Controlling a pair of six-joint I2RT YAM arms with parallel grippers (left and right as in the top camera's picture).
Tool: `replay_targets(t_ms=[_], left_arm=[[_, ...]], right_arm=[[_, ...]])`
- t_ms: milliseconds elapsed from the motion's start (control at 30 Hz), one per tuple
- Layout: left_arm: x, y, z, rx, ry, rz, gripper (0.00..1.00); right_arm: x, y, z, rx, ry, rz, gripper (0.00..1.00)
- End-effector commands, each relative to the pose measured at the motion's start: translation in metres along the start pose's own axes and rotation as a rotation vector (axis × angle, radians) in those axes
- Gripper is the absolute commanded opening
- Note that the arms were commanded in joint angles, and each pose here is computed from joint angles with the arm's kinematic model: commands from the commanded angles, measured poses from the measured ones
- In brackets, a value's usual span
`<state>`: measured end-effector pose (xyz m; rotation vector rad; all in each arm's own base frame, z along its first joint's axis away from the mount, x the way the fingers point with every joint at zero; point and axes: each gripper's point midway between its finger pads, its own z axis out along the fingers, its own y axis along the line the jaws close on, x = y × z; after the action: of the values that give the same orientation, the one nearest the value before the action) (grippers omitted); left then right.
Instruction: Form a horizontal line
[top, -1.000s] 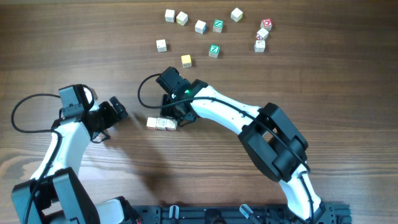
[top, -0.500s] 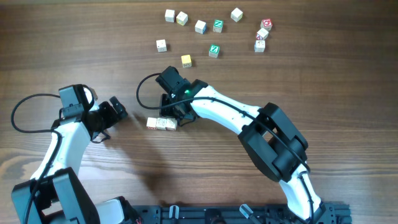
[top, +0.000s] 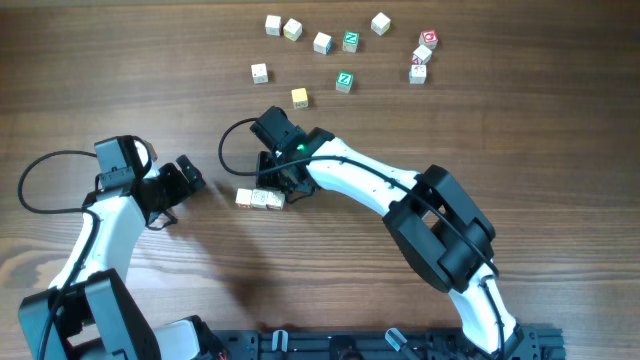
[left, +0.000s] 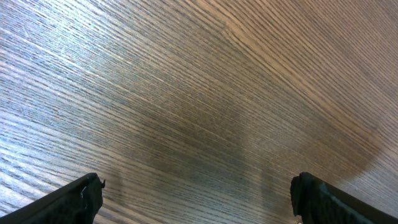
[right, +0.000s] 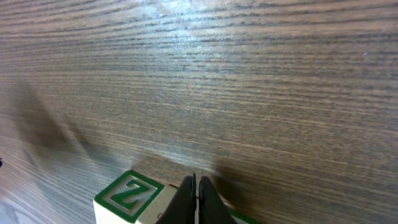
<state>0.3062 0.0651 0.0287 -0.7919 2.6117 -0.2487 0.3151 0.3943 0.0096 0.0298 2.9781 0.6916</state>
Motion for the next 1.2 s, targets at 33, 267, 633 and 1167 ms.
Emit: replay_targets(t_ms=[33,267,633,1167], left_arm=[[-0.0008,0.0008,-0.0025,-0.001,-0.01,0.001,1.0],[-0.0008,0.0008,-0.0025,-0.001,-0.01,0.001,1.0],[-0.0008,0.0008,-0.0025,-0.001,-0.01,0.001,1.0],[-0.0008,0.0009,-0.0025,-0.001,-0.01,0.001,1.0]], right_arm=[[0.0049,0.0032,0.0037,-0.013,0.021,-0.022,0.05],[0.0048,0.0035,0.0037,-0.015,0.021,-0.022,0.05],[0.0054,0.0038,0.0037,-0.017,0.024,-0.021,0.05],[0.0078,0.0054,0.0041,-0.019,0.029,-0.025,0.05]])
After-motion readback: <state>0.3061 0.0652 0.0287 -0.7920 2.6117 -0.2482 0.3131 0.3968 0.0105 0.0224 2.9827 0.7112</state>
